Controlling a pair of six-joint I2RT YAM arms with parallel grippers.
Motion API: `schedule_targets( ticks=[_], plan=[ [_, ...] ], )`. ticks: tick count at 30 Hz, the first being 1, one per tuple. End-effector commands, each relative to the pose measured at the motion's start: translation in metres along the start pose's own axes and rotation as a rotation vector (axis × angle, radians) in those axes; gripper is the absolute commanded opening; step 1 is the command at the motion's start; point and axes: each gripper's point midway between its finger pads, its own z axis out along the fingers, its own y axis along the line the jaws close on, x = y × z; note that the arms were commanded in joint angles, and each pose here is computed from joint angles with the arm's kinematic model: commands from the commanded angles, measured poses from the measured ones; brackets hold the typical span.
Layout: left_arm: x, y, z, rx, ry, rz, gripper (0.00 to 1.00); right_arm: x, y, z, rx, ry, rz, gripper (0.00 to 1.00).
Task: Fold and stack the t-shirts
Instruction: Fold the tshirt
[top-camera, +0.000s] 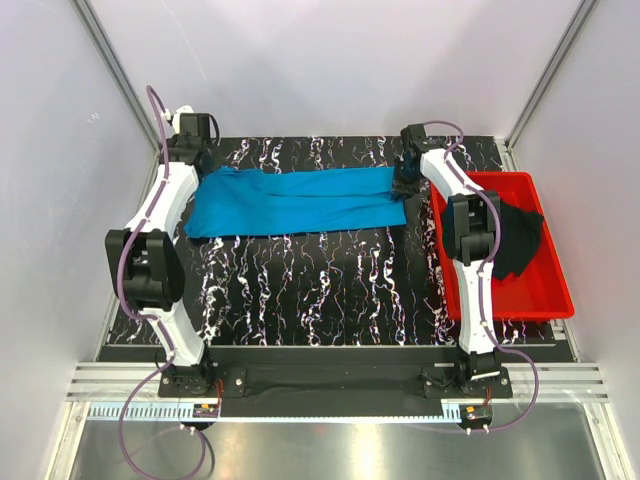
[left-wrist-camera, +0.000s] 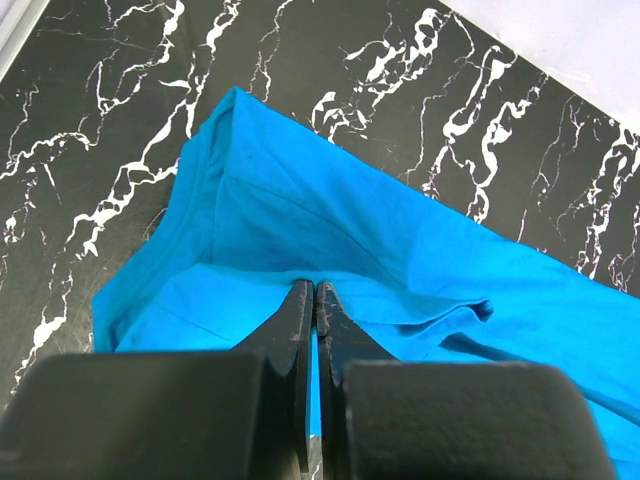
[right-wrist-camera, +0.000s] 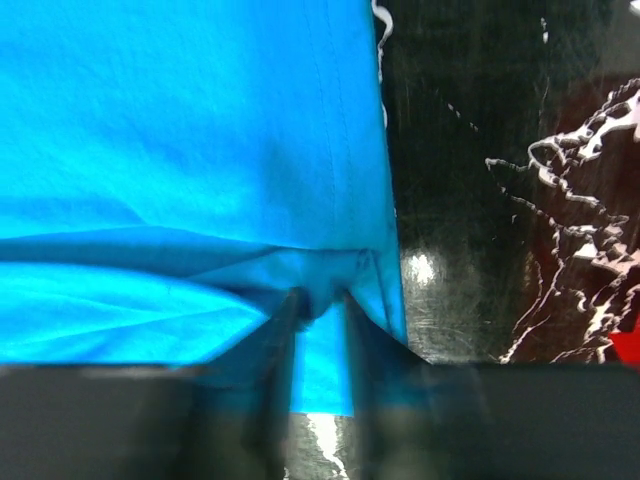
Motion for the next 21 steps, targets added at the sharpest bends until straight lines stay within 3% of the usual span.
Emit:
schedule_targets(
  ticks=[1,4,8,17,20,21],
  plan=[
    [-0.030,-0.006,0.001,0.022,-0.077,-0.037,0.00,-0.018,0.008,-0.010,-0.041,-0.040,-0.001,0.37],
    [-0.031,-0.010,0.006,0.036,-0.069,-0.038,0.00,-0.031,0.011,-0.024,-0.043,-0.093,-0.005,0.54],
    [-0.030,-0.010,0.015,0.029,-0.051,-0.040,0.00,-0.050,0.015,-0.053,-0.056,-0.164,-0.009,0.65],
    [-0.024,-0.004,0.025,0.002,-0.029,-0.030,0.02,-0.031,0.017,-0.080,-0.096,-0.175,0.002,0.68],
    [-0.025,-0.003,0.023,0.008,-0.034,-0.036,0.02,-0.020,0.024,-0.068,-0.146,-0.133,0.010,0.65],
    [-0.026,-0.004,0.023,0.013,-0.036,-0.037,0.02,-0.016,0.025,-0.062,-0.158,-0.119,0.025,0.59]
  ],
)
